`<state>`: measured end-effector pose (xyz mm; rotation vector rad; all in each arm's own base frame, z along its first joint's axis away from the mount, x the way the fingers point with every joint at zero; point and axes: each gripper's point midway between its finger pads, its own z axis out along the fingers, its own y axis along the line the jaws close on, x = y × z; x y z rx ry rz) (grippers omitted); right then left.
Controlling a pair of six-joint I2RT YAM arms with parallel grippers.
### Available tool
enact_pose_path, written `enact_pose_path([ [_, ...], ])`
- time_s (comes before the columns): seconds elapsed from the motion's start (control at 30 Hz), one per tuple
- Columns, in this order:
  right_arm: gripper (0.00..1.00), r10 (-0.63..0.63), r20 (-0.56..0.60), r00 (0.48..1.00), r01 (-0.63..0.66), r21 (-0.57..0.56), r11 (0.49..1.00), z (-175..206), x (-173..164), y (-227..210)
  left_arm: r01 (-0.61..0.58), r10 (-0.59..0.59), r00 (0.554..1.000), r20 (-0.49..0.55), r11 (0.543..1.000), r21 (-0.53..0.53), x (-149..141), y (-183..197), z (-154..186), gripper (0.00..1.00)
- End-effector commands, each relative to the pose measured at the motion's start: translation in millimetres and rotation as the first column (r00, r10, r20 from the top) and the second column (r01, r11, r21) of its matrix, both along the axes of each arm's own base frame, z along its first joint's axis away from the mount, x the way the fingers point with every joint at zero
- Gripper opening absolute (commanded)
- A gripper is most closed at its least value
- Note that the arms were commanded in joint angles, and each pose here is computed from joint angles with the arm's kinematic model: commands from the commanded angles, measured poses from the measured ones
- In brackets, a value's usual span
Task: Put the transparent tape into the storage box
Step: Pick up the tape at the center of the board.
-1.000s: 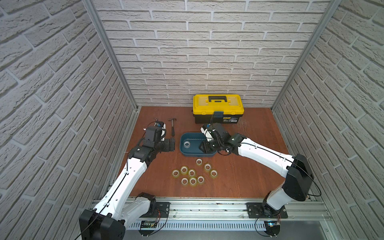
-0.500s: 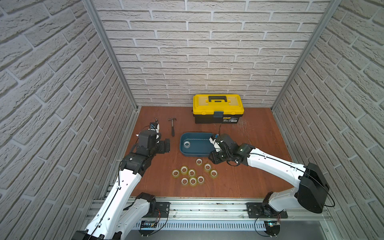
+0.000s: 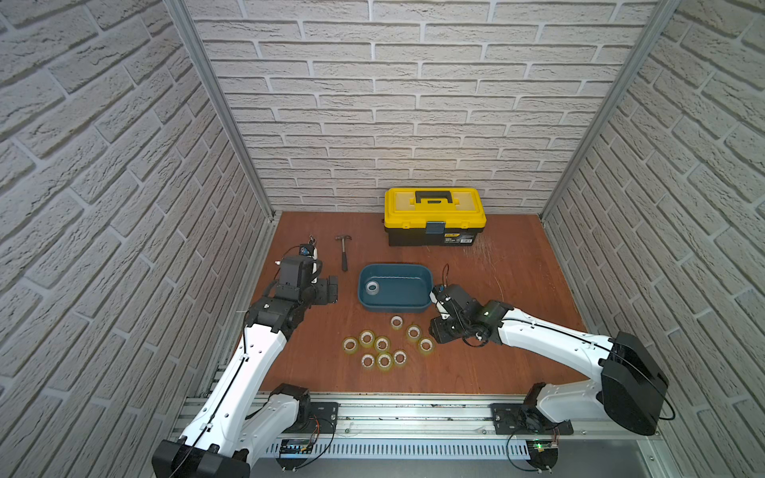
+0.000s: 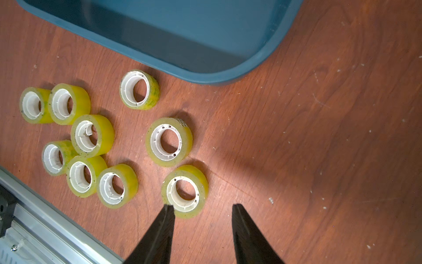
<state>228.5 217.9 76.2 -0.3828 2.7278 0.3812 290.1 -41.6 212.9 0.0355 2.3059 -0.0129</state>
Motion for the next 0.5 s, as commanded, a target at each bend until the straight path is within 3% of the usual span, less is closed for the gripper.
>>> enact_pose_path([
  [0.0, 0.47, -0.001, -0.021, 1.0, 0.002, 0.031, 1.0, -9, -1, 10, -0.003, 0.003, 1.0, 0.021, 1.0, -0.017, 3, 0, 7, 0.98],
  [0.47, 0.46, 0.004, -0.078, 0.997, -0.007, -0.048, 0.999, -41, -17, 9, 0.005, -0.004, 1.0, 0.021, 1.0, -0.026, 4, -2, 7, 0.98],
])
